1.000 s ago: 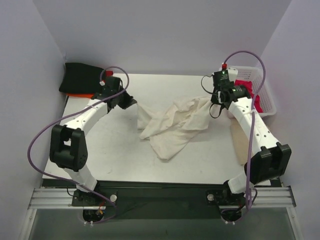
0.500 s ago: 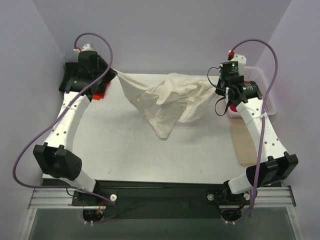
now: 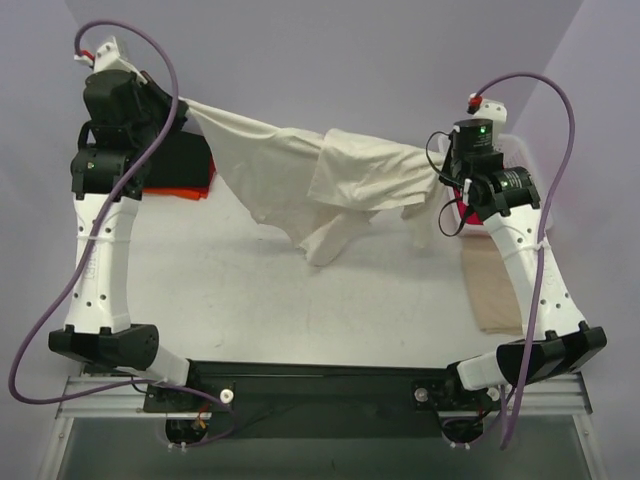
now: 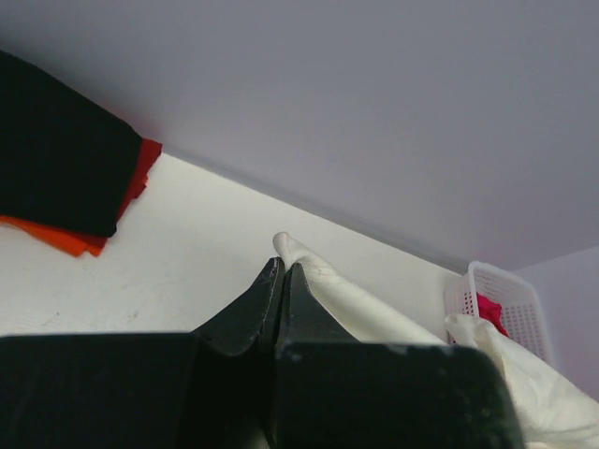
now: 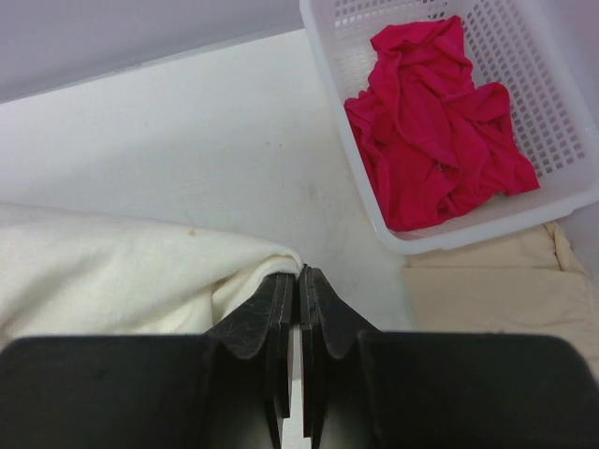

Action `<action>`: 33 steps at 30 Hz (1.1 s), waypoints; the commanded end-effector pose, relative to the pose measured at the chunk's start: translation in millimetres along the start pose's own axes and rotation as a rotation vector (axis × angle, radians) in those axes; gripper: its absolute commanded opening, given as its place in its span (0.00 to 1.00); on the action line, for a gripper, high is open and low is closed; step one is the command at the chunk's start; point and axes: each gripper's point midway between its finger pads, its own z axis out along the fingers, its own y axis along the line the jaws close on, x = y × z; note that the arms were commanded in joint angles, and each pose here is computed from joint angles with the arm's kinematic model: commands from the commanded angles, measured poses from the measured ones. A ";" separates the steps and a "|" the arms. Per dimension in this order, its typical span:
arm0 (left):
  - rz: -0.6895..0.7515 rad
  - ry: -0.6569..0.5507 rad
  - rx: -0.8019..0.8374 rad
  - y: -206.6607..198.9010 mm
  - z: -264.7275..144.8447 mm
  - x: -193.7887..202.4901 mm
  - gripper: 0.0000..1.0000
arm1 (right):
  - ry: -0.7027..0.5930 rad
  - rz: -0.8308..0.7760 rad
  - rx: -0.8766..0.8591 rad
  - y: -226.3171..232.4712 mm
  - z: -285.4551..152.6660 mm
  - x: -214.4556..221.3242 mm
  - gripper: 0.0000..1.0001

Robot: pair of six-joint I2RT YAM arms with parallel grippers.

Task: Fold and stack the t-shirts
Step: Flatten out the tshirt

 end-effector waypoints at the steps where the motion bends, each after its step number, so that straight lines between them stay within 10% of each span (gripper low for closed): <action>1: 0.036 -0.189 0.027 -11.8 -45.3 -69.6 0.00 | -0.120 0.032 0.056 -24.7 -25.9 -31.8 0.00; 19: 0.059 -0.411 0.176 -59.1 -118.7 -148.1 0.00 | 0.176 0.064 -0.191 39.2 -25.2 129.6 0.00; 33: -0.009 -0.010 0.012 32.0 19.1 22.3 0.00 | 0.517 -0.002 0.341 -45.8 26.1 243.9 0.00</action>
